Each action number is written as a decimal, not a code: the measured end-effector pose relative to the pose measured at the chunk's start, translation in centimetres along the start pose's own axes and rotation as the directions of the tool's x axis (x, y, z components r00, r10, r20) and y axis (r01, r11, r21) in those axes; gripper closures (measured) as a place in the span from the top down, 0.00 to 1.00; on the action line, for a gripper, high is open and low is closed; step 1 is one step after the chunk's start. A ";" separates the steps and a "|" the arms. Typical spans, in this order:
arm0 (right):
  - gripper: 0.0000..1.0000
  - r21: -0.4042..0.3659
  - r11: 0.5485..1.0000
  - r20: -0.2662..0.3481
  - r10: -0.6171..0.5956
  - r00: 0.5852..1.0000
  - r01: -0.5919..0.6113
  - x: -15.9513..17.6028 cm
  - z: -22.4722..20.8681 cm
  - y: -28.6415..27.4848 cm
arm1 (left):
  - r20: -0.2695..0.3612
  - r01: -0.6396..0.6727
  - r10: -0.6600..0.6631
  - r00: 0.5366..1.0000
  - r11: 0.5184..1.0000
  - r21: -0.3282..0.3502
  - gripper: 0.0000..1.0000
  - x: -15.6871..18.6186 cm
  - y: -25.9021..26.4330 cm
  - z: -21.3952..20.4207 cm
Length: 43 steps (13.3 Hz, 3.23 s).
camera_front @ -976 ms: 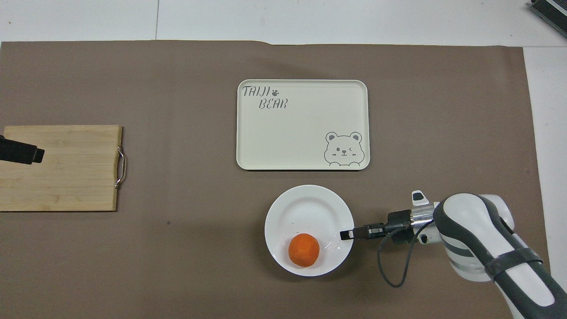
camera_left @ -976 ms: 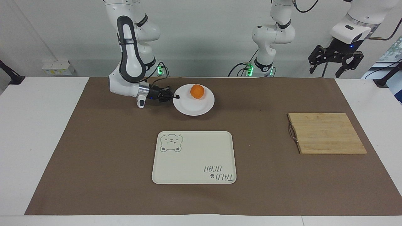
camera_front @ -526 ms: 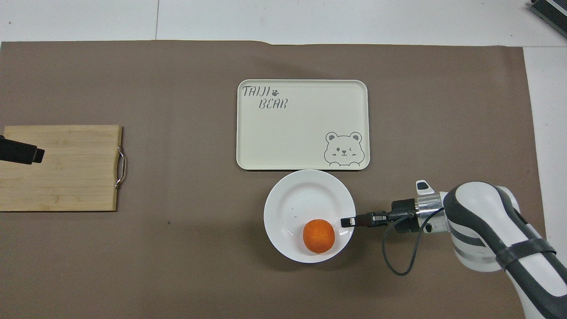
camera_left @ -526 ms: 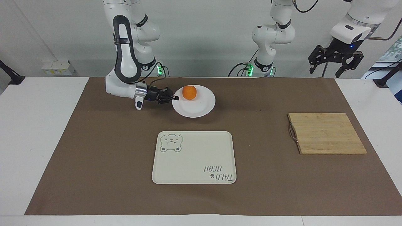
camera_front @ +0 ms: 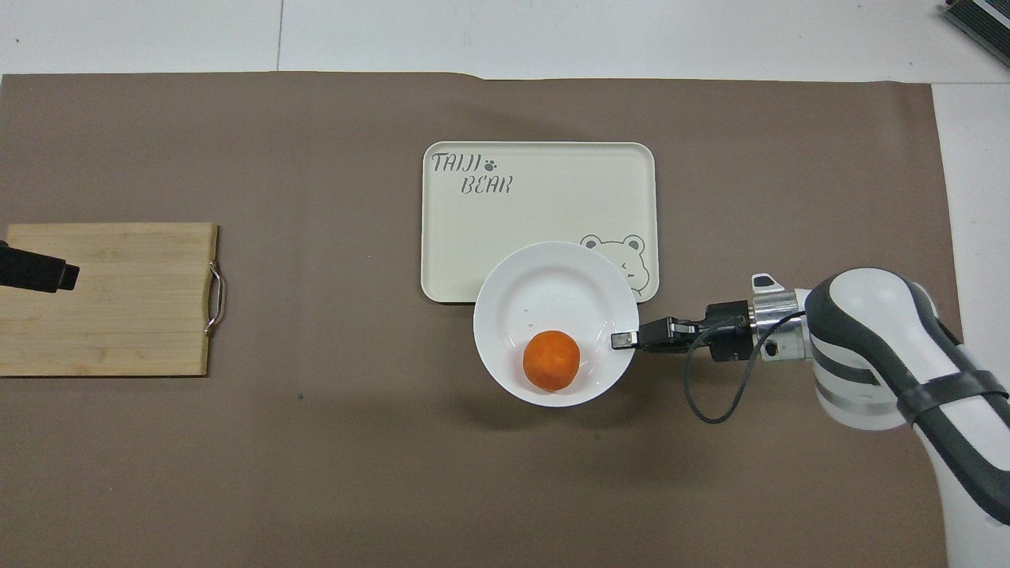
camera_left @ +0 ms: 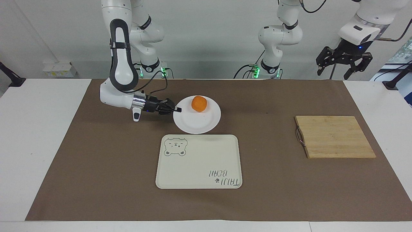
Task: Place orange and plate with both arms
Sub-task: 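Lift the plate with the right gripper and carry it onto the tray, then lower the plate onto the tray and open the right gripper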
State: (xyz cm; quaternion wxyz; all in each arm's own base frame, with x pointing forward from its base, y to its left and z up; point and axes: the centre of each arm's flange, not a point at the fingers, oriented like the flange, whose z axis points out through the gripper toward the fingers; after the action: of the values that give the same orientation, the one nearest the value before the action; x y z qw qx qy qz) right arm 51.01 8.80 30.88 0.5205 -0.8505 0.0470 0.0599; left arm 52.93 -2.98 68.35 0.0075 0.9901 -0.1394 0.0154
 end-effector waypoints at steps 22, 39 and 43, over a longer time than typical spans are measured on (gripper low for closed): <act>0.05 -0.005 0.988 -0.164 0.149 0.975 -0.152 16.9 0.7 -0.1 | 0.000 0.000 0.000 1.000 1.000 0.000 1.00 0.0 0.0 0.0; 0.05 -0.012 0.995 -0.110 0.097 0.989 -0.099 16.2 5.2 2.4 | 0.000 0.000 0.000 1.000 1.000 0.000 1.00 0.0 0.0 0.0; 0.05 -0.021 0.994 -0.107 0.100 0.989 -0.103 15.7 5.1 2.5 | 0.000 0.000 0.000 1.000 1.000 0.000 1.00 0.0 0.0 0.0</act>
State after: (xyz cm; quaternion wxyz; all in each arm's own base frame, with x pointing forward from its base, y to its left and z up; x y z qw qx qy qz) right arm 65.91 11.97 24.00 0.5021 -0.8559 0.1169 0.0418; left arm 52.93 -2.98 68.35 0.0075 0.9901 -0.1394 0.0154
